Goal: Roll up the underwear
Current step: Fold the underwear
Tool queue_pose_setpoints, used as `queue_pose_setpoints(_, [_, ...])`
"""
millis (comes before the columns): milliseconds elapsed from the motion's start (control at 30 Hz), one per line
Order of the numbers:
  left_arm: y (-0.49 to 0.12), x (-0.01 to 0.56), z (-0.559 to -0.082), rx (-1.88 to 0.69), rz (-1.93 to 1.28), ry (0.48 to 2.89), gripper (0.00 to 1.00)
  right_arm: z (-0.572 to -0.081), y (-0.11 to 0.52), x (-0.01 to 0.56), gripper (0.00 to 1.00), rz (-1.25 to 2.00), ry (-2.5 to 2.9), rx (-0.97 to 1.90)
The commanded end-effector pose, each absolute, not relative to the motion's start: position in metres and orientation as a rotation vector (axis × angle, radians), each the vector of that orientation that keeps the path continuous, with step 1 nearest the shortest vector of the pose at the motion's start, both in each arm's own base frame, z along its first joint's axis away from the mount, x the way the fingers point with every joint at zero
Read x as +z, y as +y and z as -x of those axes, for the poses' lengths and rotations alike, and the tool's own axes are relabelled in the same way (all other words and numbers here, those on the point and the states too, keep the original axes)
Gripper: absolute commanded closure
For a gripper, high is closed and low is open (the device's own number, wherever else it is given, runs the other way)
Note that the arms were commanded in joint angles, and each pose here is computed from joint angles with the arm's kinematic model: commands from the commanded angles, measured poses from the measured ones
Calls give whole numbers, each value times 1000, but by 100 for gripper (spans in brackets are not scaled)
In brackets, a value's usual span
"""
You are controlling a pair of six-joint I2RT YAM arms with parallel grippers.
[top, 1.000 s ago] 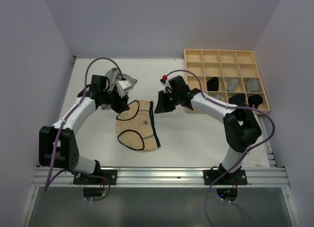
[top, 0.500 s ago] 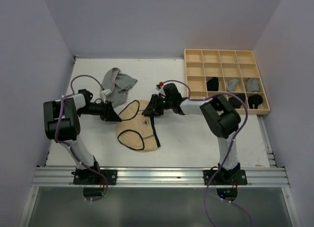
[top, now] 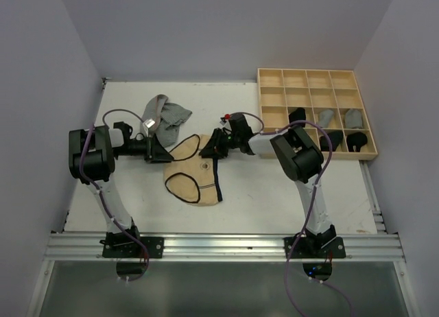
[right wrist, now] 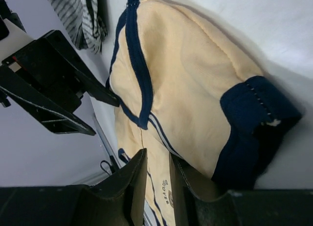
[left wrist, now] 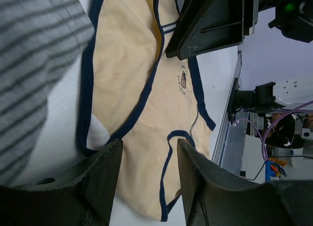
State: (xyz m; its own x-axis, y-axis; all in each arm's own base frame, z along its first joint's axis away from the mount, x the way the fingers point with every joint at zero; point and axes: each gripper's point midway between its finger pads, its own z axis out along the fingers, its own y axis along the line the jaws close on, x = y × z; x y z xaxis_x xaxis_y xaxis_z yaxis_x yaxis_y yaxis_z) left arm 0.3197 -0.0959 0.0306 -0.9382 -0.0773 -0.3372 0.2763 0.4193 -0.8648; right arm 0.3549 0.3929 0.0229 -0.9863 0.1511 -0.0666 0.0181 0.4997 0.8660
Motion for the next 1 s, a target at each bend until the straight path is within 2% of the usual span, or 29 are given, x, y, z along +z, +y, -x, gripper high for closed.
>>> queue_pose_setpoints(0, [-81,18,-369,-1359,-237,2304,46,-382,378,11,71,-263,2581,1484])
queue_pose_setpoints(100, [-82,31,-371,-1362,-302,2252,46,-390,379,27,71,-210,2536,1512])
queue_pose_setpoints(333, [-99,78,-329,-1495,-469,2070,43,-369,385,95,66,-31,2410,1582])
queue_pose_setpoints(433, [-104,79,-317,-1572,-470,2031,43,-353,385,90,66,-14,2440,1573])
queue_pose_setpoints(600, [-109,69,-308,-1696,-449,1987,42,-343,385,50,68,-88,2530,1572])
queue_pose_setpoints(667, [-111,62,-305,-1775,-380,1978,35,-342,383,30,69,-128,2573,1562])
queue_pose_setpoints(800, [-108,42,-304,-1826,-280,1997,35,-340,382,10,70,-175,2631,1529])
queue_pose_setpoints(967, [-104,17,-302,-1896,-134,2028,29,-341,376,-1,69,-189,2679,1442])
